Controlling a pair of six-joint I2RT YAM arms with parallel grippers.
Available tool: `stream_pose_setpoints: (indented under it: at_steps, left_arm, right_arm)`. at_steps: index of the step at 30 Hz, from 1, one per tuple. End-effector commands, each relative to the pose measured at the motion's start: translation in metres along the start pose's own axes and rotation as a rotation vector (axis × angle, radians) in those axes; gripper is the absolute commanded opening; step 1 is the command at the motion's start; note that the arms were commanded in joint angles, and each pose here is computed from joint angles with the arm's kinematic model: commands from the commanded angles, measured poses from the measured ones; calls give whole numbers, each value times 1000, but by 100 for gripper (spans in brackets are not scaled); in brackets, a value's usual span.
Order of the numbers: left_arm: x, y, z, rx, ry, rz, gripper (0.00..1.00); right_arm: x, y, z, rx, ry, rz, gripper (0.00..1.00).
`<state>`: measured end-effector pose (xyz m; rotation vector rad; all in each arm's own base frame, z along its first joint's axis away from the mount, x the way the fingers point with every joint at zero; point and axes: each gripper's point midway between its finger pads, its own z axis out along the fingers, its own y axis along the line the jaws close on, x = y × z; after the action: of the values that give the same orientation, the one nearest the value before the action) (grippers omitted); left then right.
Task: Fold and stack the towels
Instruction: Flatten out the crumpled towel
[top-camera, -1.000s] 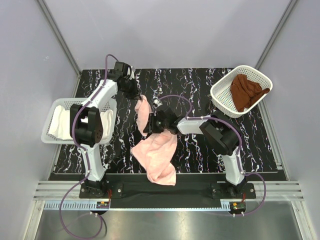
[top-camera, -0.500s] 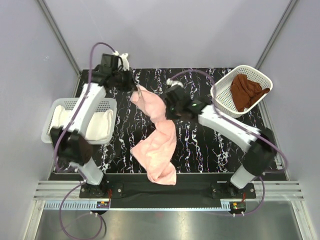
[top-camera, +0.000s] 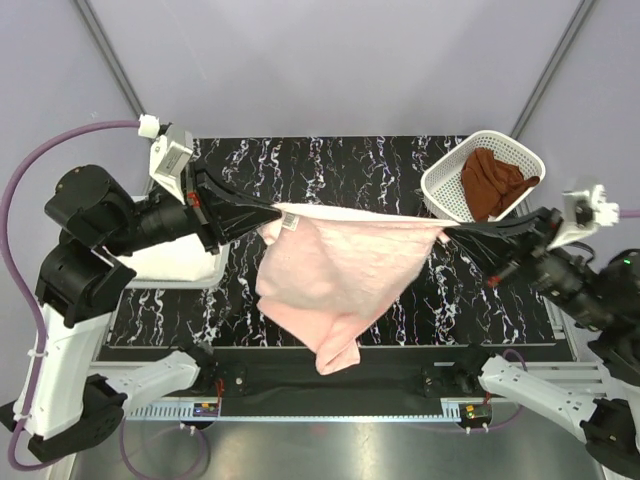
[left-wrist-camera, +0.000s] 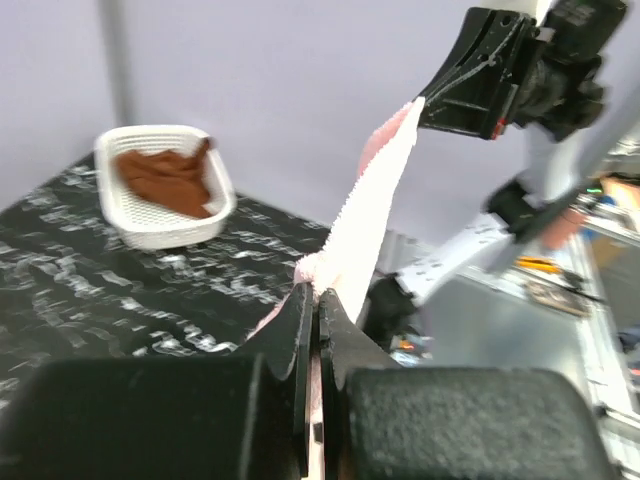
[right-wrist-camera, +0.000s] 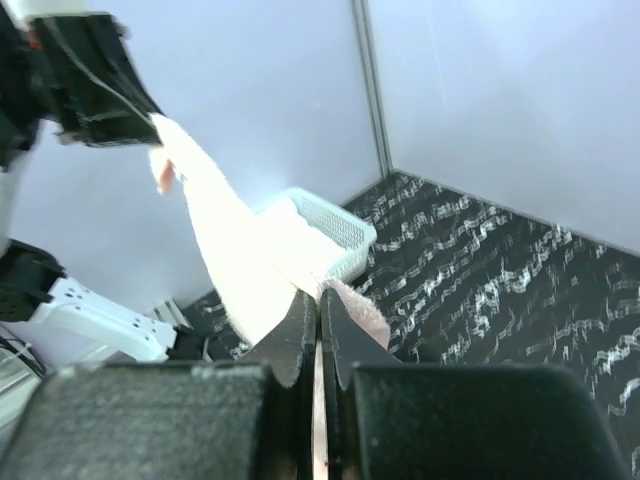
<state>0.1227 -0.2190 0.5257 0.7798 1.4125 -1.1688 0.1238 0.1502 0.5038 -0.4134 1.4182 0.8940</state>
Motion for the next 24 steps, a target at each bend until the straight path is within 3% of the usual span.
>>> stream_pose_setpoints:
  at_steps: [1,7,12,16,18,24]
  left_arm:
    - [-41,-31,-14,72,-115,25,0]
    - [-74,-69,-30,184,-185,39,0]
    - [-91,-42,-16,59,-195,71,0]
    - [-110,-23,-4,0,-244,138,0]
    - [-121,-23,-2,6,-280,164,0]
    - [-161,-37,1,72,-397,268,0]
  right_arm:
    - [-36,-1,-13,14,-114,-92,0]
    - [-59,22,-5,-91,-156,-98,0]
    - [-98,8,2,2,-347,-139,0]
    - [-131,2,6,65,-426,-244,0]
    - [-128,0,26,69,-368,-312,0]
    - [-159,8,40,62,-376,-440,0]
